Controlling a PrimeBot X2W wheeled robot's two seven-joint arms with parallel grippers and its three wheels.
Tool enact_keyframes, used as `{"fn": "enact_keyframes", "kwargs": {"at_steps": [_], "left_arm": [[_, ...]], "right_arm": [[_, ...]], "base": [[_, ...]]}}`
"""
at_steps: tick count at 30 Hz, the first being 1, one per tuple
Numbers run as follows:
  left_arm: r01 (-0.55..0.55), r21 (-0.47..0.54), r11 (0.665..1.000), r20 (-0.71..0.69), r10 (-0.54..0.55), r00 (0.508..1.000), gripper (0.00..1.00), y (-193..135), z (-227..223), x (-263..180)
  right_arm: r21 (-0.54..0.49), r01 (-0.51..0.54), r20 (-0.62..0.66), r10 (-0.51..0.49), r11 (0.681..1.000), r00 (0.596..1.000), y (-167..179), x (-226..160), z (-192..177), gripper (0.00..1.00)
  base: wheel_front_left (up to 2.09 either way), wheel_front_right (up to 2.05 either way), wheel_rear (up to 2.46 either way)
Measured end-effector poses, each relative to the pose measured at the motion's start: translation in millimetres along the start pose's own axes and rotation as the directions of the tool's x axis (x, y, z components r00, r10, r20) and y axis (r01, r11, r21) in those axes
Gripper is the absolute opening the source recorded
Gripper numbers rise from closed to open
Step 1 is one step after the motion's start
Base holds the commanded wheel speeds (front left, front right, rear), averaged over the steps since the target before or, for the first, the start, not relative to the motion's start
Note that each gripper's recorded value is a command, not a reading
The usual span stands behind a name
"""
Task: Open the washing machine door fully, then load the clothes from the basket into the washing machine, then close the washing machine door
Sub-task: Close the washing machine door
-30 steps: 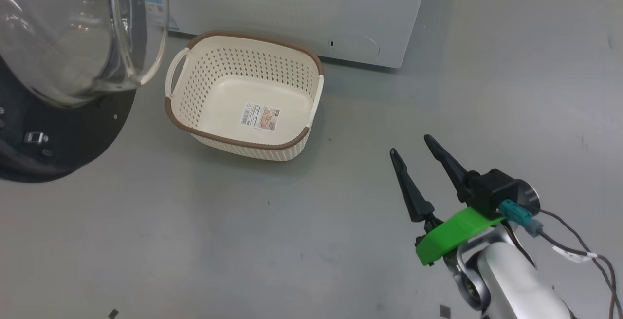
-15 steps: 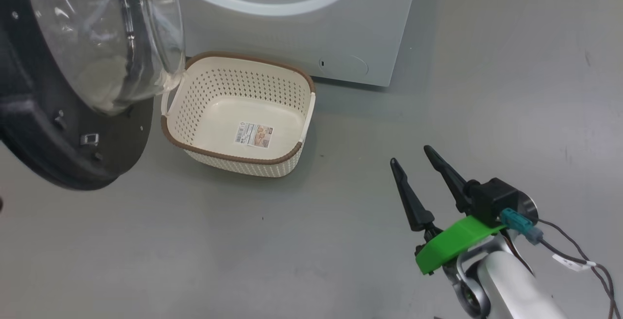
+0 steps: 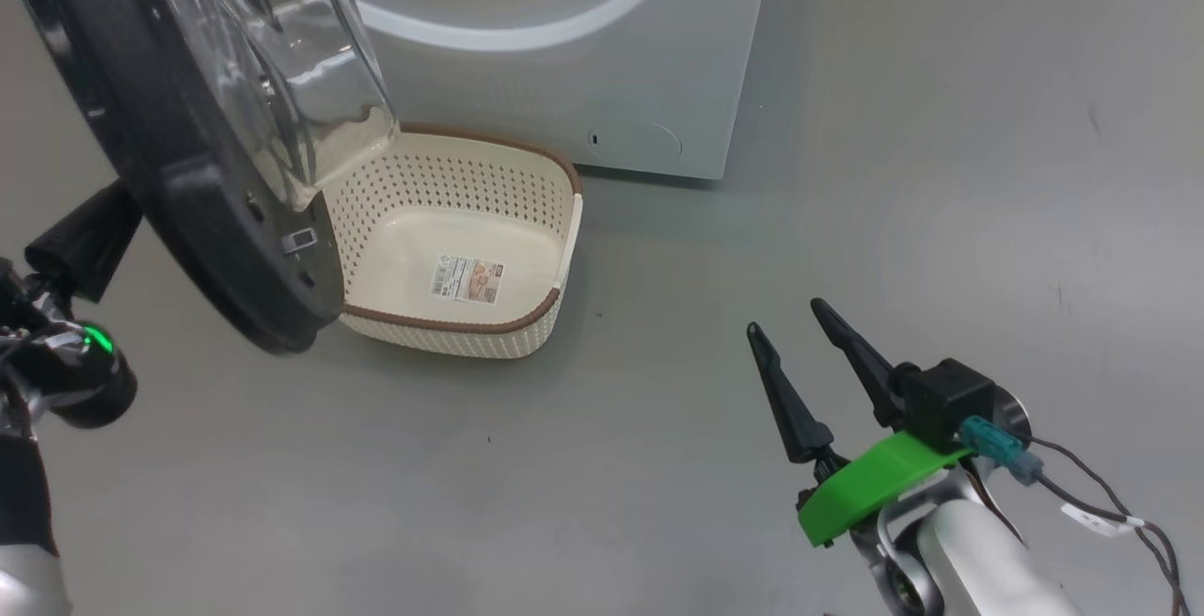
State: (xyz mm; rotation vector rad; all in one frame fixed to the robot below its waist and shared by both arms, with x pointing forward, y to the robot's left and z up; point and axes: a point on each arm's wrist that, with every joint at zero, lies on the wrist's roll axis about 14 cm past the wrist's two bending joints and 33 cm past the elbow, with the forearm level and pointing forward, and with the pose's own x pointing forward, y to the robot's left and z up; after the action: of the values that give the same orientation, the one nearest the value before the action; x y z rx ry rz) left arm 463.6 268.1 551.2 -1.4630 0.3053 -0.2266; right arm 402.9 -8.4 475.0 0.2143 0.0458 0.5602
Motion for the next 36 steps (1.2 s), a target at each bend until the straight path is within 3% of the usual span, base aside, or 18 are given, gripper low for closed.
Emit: {"fn": "enact_keyframes", "kwargs": {"at_steps": [26,36], "left_arm": [[0.084,-0.166,0.983,-0.152,-0.11,0.982,0.0,-8,-103,89],[0.089,-0.178,0.98,-0.171,-0.12,0.978,0.0,-7,-116,100]], "right_arm": [[0.008,0.165,0.005,-0.165,0.986,0.986,-47,-29,2,1.0],[0.007,0.251,0.038,-0.251,0.968,0.967,-74,-40,13,1.0]], "base": [[0.0,0.0,0.0],[0.0,0.0,0.0]]}}
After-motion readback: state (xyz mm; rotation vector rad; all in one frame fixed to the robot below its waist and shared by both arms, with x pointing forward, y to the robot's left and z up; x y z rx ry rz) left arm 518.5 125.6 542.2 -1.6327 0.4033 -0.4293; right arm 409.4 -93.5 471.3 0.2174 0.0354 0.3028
